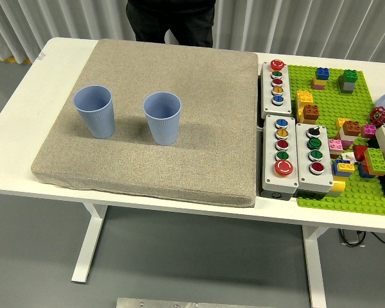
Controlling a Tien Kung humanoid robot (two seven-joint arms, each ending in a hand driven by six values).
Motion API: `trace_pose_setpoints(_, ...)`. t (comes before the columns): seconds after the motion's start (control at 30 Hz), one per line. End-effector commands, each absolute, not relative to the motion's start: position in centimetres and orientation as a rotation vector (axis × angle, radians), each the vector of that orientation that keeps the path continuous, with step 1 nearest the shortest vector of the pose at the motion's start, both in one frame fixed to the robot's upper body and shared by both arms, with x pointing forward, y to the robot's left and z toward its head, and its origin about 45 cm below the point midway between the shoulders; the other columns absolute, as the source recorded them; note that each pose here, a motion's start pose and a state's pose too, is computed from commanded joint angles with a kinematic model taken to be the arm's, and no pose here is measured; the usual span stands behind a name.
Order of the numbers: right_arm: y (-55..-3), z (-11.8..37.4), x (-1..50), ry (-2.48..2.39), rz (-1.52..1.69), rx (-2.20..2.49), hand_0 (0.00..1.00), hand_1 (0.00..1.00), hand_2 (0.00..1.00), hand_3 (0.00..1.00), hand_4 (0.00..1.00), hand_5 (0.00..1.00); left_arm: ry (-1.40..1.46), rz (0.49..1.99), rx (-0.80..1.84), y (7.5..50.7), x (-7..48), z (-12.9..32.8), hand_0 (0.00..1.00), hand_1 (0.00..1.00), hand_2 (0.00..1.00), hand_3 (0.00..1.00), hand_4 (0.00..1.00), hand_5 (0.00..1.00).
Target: Pick cup pour cup place
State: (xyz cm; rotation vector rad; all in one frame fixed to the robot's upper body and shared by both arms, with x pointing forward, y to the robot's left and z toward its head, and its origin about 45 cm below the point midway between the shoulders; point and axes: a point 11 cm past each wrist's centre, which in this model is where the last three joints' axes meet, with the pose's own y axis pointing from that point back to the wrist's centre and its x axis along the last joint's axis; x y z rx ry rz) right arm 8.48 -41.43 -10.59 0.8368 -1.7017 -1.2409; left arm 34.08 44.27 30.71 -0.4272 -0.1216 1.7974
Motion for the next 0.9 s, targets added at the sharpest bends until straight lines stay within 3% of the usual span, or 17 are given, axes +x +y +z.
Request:
trace_pose_setpoints(0.1, -41.4, -10.6, 8.5, -1.705, -1.242, 0.837, 0.722, 0.710, 0.749, 0.712, 0.364, 0.288, -0.169, 1.809, -0.379, 44.3, 34.1, 30.7, 0.817, 0.775, 0.818, 0.818, 0.935, 0.803)
trace_pose_setpoints(0.13, -41.4, -10.6, 8.5, -1.706, -1.243, 0.837, 0.722, 0.709, 0.749, 0.712, 0.364, 0.289, -0.205, 1.814, -0.342, 44.2, 34.1, 30.8, 0.858, 0.837, 0.950, 0.998, 0.980, 0.563)
trace_pose_setpoints(0.3, -41.4, -10.6, 8.7, -1.707, -1.240, 0.841, 0.722, 0.709, 0.749, 0.712, 0.364, 0.289, -0.287, 1.709, -0.109, 43.1, 34.4, 29.3, 0.858, 0.837, 0.950, 0.998, 0.980, 0.563)
trace_pose_setpoints(0.33, -41.4, -10.5, 8.7, -1.707, -1.240, 0.841, 0.722, 0.708, 0.748, 0.712, 0.362, 0.291, -0.287, 1.696, -0.098, 43.0, 34.4, 29.2, 0.913, 0.903, 0.998, 0.998, 0.984, 0.405)
trace_pose_setpoints(0.5, -41.5, -10.5, 8.8, -1.702, -1.233, 0.845, 0.722, 0.708, 0.748, 0.712, 0.362, 0.291, -0.256, 1.631, -0.016, 42.7, 33.9, 27.5, 0.913, 0.903, 0.998, 0.998, 0.984, 0.405)
trace_pose_setpoints(0.53, -41.6, -10.5, 8.9, -1.703, -1.231, 0.847, 0.722, 0.706, 0.748, 0.712, 0.359, 0.292, -0.245, 1.624, 0.011, 42.8, 33.5, 26.8, 0.932, 0.922, 0.998, 0.998, 0.976, 0.337)
trace_pose_setpoints(0.9, -41.5, -10.4, 9.2, -1.705, -1.228, 0.854, 0.722, 0.705, 0.748, 0.712, 0.355, 0.294, -0.195, 1.629, 0.091, 42.9, 32.3, 23.7, 0.937, 0.930, 0.998, 0.998, 0.977, 0.332)
